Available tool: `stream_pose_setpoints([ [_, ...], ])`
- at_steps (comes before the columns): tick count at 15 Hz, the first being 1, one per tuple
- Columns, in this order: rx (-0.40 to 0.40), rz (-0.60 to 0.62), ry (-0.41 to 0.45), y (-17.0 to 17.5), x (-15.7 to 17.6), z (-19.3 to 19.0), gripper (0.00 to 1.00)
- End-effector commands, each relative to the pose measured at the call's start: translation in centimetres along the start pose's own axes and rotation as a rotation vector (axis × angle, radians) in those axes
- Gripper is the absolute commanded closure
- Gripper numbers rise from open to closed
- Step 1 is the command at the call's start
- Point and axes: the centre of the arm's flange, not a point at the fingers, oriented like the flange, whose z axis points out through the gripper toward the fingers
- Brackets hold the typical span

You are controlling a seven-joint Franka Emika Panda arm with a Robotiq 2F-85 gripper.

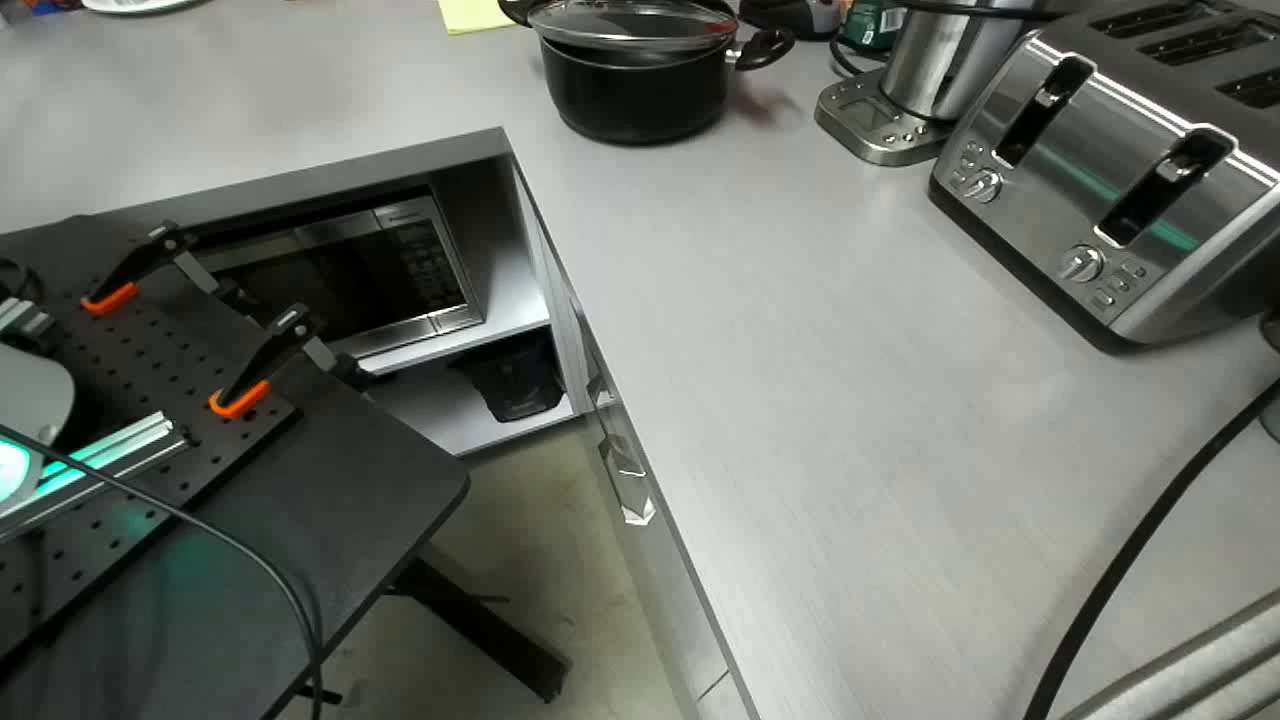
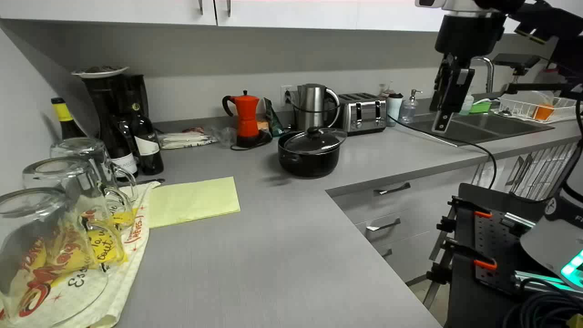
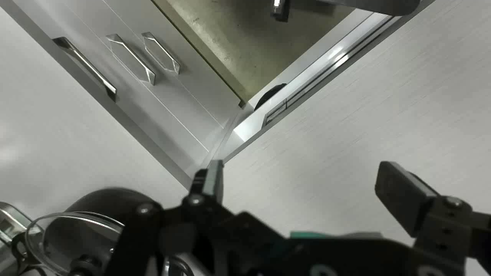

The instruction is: Remove the glass lid from the black pot

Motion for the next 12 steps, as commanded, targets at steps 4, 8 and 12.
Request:
stream_pose_setpoints([
  [4, 0.0, 0.0, 0.0, 0.0, 0.0, 0.0, 0.0],
  [8, -0.004, -0.002, -0.01, 0.3, 0.5, 0.0, 0.0],
  [12, 0.021, 0.049, -0.032, 3.1, 4.3, 0.4, 0.0],
])
